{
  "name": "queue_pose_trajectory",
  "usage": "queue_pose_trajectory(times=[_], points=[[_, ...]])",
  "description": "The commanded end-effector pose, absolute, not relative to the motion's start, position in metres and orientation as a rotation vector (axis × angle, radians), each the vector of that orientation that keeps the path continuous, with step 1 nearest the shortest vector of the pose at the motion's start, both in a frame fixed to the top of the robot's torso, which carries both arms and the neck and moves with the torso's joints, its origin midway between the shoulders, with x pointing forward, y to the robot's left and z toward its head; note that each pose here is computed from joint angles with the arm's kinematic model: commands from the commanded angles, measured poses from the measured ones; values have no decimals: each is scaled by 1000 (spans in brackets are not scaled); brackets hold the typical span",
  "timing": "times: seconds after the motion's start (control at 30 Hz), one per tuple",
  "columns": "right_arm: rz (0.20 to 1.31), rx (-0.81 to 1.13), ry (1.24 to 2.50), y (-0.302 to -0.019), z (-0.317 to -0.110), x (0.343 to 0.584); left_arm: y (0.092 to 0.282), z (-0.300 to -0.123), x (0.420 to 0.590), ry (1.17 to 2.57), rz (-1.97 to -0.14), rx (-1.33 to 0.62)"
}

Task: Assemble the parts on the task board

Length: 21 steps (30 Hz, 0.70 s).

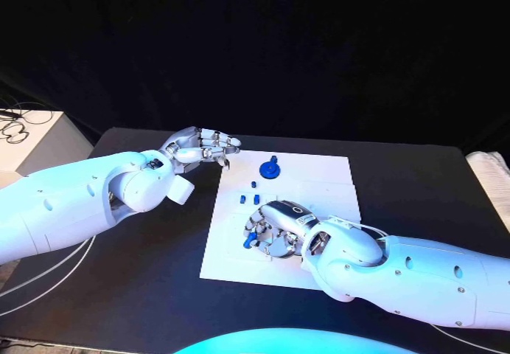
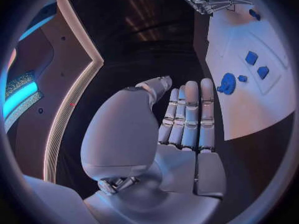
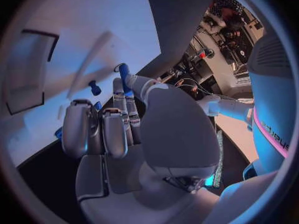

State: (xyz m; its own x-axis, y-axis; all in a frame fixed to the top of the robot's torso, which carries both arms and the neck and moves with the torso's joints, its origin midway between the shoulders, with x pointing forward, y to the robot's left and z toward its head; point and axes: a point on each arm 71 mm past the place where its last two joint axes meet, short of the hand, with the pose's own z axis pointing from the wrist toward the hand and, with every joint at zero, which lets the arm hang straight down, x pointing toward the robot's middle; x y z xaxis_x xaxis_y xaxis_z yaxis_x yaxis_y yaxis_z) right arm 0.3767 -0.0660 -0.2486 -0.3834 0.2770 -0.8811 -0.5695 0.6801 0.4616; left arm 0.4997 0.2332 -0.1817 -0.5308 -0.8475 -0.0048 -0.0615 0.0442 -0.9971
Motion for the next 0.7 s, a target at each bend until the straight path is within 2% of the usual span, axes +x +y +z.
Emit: queue_pose_trajectory(times=[0.03, 0.7], points=[[904, -277, 1750, -65, -251, 376, 231, -181, 499, 1687, -1575, -923], [856, -335, 1711, -65, -249, 374, 233, -181, 498, 1690, -1569, -927]])
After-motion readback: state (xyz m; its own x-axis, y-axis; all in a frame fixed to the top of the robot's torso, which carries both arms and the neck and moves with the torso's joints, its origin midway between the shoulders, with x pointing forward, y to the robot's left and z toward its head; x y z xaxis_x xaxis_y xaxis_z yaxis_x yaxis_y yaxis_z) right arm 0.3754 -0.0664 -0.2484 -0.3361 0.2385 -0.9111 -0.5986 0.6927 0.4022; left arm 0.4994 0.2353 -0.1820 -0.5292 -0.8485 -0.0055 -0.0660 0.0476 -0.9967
